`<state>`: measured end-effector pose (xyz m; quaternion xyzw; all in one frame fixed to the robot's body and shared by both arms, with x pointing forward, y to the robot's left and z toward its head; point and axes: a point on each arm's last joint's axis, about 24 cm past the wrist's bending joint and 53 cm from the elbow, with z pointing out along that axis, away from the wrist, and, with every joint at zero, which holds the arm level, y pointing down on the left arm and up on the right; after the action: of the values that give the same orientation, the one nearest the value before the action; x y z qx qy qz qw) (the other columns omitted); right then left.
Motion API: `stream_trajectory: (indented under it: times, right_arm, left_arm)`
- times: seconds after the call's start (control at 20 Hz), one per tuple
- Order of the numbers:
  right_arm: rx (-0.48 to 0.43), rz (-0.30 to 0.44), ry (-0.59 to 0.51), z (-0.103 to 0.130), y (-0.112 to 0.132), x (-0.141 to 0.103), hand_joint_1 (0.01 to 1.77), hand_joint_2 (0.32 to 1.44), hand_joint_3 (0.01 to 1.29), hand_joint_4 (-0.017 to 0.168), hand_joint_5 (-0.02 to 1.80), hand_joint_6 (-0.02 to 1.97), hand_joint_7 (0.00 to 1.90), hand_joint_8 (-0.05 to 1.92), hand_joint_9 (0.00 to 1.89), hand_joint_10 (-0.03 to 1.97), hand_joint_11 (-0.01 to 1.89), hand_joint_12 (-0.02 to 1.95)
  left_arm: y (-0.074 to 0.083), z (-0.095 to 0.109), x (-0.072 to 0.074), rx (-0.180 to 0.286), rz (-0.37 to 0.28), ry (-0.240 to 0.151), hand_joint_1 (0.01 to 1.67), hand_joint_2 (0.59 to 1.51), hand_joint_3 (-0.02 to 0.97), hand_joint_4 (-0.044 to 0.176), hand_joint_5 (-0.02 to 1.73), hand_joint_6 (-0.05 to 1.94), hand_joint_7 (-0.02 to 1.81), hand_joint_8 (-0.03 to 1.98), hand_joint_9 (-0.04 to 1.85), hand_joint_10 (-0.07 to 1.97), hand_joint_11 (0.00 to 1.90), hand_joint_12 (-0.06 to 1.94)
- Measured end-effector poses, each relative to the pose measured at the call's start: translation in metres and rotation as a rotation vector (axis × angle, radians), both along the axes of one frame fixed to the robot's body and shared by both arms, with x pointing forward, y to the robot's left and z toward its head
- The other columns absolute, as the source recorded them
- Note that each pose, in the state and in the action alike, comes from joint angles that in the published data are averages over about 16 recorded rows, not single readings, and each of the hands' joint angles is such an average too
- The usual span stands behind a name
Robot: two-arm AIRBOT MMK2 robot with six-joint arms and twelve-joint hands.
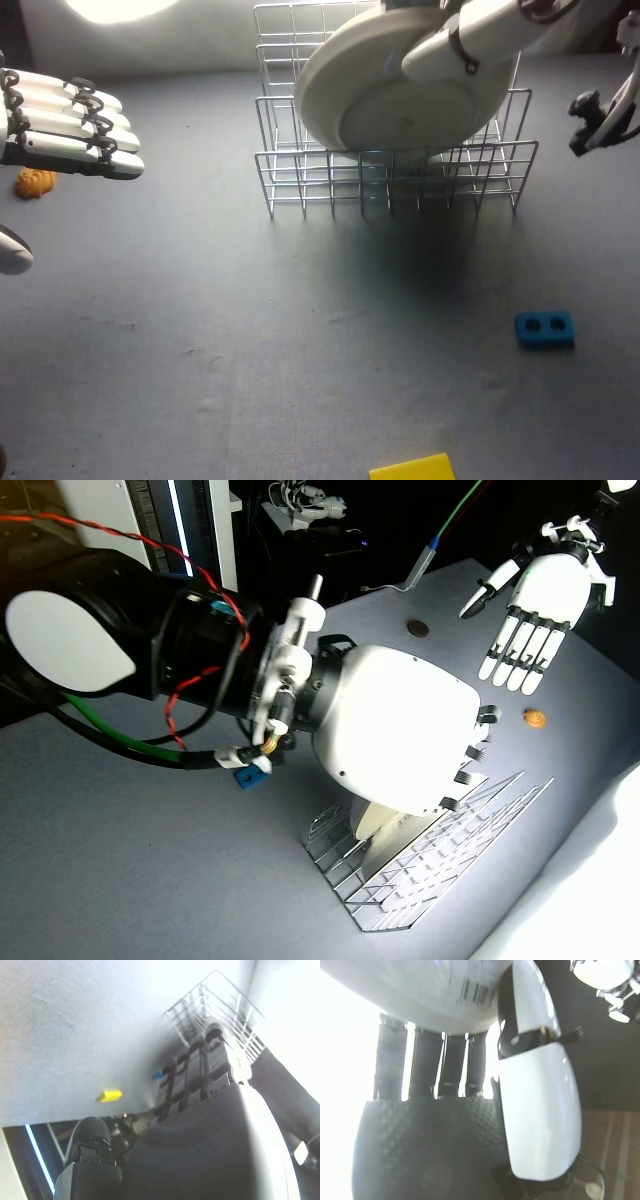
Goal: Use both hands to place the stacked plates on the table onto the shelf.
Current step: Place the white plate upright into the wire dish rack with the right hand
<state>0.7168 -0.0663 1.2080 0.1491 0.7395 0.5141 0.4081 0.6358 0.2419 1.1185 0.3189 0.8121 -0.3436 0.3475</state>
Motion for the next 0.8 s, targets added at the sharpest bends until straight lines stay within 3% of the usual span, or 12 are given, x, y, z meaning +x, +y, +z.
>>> stream_trajectory:
  times: [0.45, 0.8]
  right_arm:
    - [-0.036, -0.001, 0.016, -0.024, 0.003, 0.007, 1.23, 1.02, 0.01, -0.010, 0.87, 0.93, 1.09, 0.90, 1.39, 0.02, 0.96, 0.99]
    - [-0.029, -0.001, 0.005, -0.022, 0.002, 0.009, 1.15, 1.03, 0.01, -0.007, 0.79, 0.59, 1.02, 0.55, 1.22, 0.02, 0.81, 1.06]
  left_arm:
    - [0.000, -0.001, 0.000, 0.001, -0.002, 0.001, 0.01, 1.212, 0.021, 0.002, 0.05, 0.02, 0.03, 0.00, 0.02, 0.00, 0.02, 0.01]
    - [-0.001, -0.001, -0.001, 0.003, -0.004, 0.002, 0.01, 1.213, 0.021, 0.003, 0.05, 0.02, 0.03, 0.00, 0.02, 0.00, 0.02, 0.01]
